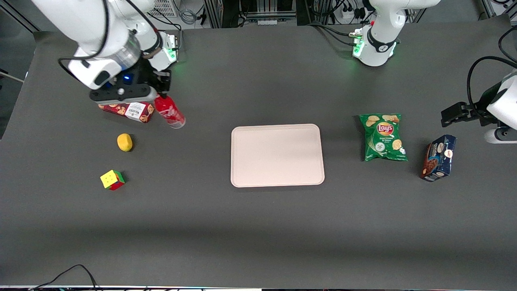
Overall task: Place coke bottle on tray
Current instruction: 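Lift the bottle and carry it over the white tray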
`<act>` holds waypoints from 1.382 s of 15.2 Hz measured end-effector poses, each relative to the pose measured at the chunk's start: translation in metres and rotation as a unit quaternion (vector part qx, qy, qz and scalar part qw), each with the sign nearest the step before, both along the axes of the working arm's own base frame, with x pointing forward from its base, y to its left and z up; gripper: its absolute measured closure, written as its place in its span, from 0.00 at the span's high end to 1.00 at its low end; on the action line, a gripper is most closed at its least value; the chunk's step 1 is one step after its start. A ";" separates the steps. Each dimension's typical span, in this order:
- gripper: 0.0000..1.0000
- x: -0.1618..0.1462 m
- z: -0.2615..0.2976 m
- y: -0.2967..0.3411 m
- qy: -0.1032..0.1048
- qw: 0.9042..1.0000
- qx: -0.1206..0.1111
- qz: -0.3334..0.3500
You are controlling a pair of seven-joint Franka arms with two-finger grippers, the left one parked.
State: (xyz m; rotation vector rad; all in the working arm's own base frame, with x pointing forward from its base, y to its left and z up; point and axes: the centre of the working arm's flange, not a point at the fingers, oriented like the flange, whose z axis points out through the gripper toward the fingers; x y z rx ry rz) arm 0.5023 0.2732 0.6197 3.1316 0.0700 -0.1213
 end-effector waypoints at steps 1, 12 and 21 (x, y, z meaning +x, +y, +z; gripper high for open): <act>0.33 0.006 -0.005 0.015 0.004 1.000 0.003 -0.006; 0.33 0.050 -0.118 0.152 -0.001 0.997 0.015 -0.078; 0.33 0.056 -0.260 0.181 -0.005 0.997 0.004 -0.077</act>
